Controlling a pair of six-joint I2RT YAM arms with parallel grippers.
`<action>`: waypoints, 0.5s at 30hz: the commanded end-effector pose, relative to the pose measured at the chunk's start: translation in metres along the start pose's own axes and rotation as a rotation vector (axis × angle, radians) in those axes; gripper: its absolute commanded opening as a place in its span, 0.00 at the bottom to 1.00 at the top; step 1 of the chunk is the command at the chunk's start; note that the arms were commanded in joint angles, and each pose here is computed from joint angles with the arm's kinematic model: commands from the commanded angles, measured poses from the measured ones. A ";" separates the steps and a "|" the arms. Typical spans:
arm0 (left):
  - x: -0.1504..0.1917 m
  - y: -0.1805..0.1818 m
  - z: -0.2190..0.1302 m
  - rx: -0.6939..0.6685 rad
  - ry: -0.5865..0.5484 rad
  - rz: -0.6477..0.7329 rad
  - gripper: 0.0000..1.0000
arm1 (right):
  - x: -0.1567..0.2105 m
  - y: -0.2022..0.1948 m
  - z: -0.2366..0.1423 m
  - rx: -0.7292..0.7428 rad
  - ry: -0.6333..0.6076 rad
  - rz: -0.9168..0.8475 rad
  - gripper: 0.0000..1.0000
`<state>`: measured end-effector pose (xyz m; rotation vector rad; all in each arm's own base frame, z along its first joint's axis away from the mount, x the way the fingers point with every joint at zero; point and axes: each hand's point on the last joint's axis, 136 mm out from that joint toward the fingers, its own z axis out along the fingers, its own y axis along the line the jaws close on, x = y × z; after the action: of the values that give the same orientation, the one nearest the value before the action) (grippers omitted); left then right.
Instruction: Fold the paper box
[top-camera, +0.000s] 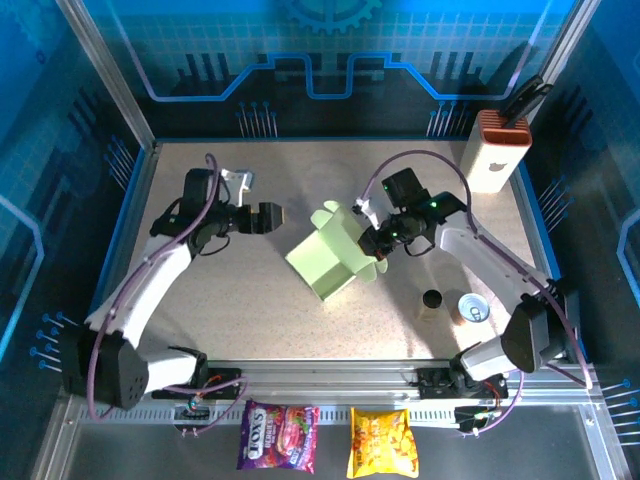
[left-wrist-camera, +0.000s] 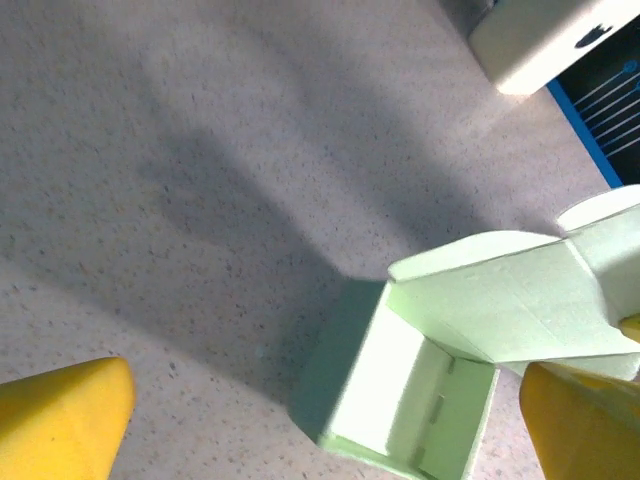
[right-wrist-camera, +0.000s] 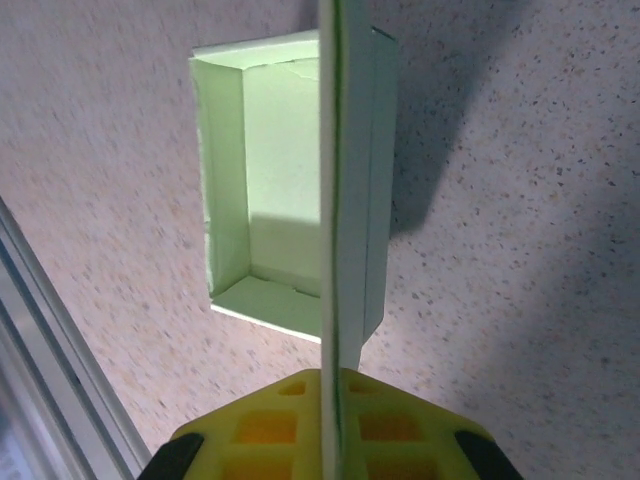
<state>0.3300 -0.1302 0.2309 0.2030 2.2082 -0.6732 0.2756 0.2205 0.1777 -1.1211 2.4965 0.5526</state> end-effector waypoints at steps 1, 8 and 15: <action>-0.015 0.010 -0.016 -0.076 -0.151 0.089 1.00 | 0.015 0.001 -0.003 0.014 0.145 -0.141 0.02; -0.015 0.021 -0.036 -0.173 -0.186 0.025 1.00 | -0.002 0.003 0.002 0.006 0.219 -0.360 0.05; 0.001 0.026 -0.018 -0.163 -0.049 -0.145 1.00 | -0.014 0.001 0.015 -0.041 0.339 -0.512 0.09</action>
<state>0.3264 -0.1025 0.2294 0.0473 2.1822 -0.5307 0.2953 0.2429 0.1767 -1.7347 2.3377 0.3132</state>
